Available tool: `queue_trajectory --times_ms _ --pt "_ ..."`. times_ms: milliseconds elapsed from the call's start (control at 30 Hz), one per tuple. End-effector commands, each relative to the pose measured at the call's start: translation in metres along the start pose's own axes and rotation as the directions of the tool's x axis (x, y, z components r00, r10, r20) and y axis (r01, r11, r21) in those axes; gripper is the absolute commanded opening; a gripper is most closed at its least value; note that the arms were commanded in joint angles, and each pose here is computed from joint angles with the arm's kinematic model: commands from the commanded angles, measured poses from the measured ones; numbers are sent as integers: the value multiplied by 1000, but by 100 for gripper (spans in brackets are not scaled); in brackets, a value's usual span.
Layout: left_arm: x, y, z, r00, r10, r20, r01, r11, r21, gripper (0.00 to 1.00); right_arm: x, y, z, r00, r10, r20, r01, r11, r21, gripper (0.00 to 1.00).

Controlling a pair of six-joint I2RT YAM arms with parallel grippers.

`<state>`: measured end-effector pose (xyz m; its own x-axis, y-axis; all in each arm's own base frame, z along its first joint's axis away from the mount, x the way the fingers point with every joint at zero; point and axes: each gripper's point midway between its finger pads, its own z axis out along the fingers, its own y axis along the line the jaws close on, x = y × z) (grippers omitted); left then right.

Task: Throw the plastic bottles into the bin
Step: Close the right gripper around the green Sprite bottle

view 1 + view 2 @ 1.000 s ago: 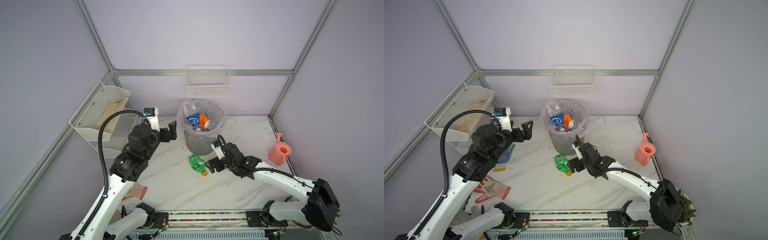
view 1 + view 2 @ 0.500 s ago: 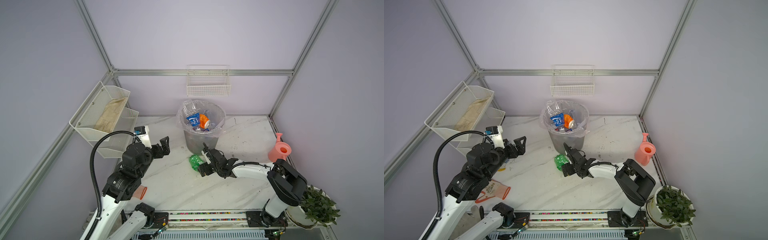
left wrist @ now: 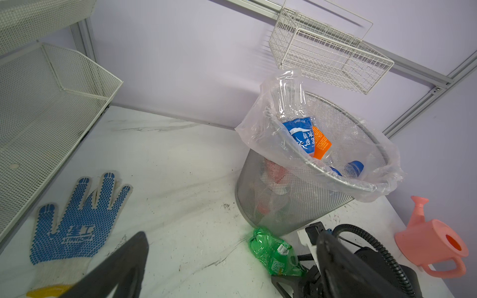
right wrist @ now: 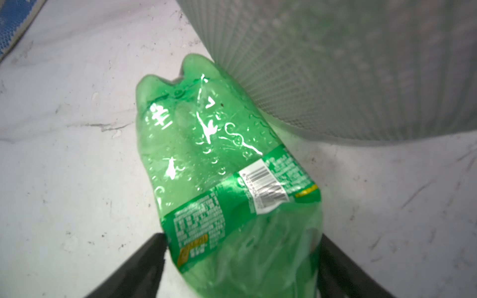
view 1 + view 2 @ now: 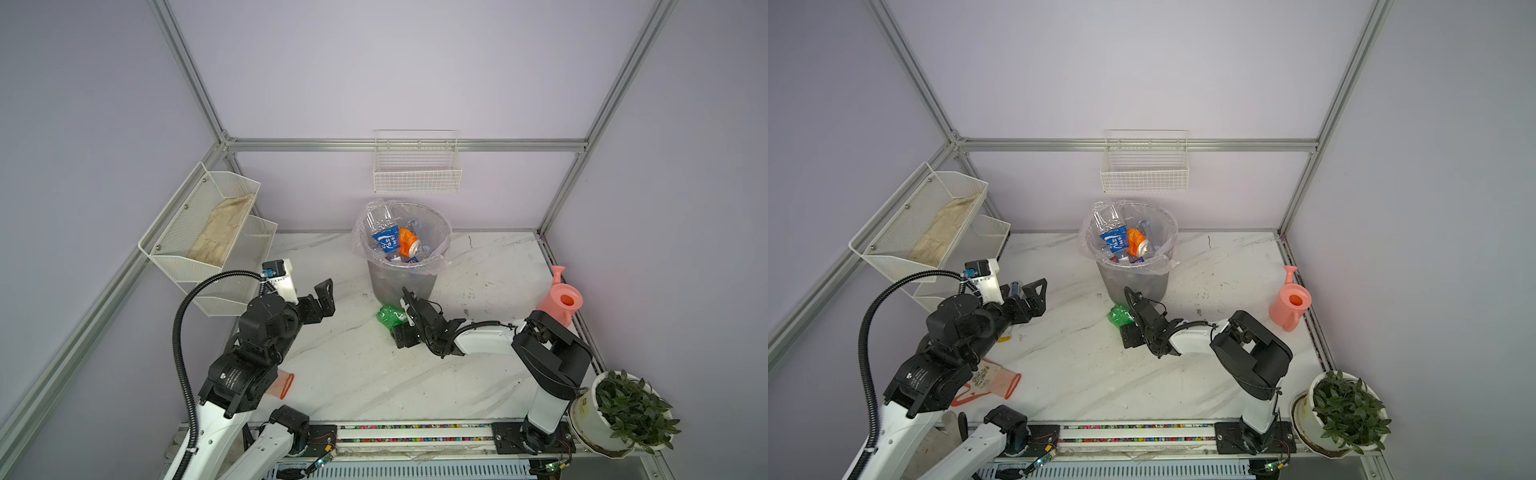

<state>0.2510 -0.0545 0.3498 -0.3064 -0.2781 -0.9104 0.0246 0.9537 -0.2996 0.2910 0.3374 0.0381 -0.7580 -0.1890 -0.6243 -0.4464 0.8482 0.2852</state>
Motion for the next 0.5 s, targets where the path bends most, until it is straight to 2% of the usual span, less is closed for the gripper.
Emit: queue_trajectory --times_ms 0,33,133,333,467 --pt "6 6 4 1000 -15 -1 15 1000 -22 100 6 2 2 1000 17 -5 -17 1000 -4 67" --pt "6 6 4 1000 -16 -3 16 1000 -22 100 7 3 1 1000 18 -6 -18 1000 -6 62" --pt "6 6 3 1000 -17 0 17 1000 -22 100 5 4 -5 1000 21 3 -21 1000 -8 57" --pt "4 6 1 1000 -22 10 22 1000 -20 100 -2 12 -26 999 22 31 -21 999 -31 30" --pt "1 6 -3 999 -29 24 29 999 -13 100 -9 34 -46 998 -9 61 13 998 -60 18"
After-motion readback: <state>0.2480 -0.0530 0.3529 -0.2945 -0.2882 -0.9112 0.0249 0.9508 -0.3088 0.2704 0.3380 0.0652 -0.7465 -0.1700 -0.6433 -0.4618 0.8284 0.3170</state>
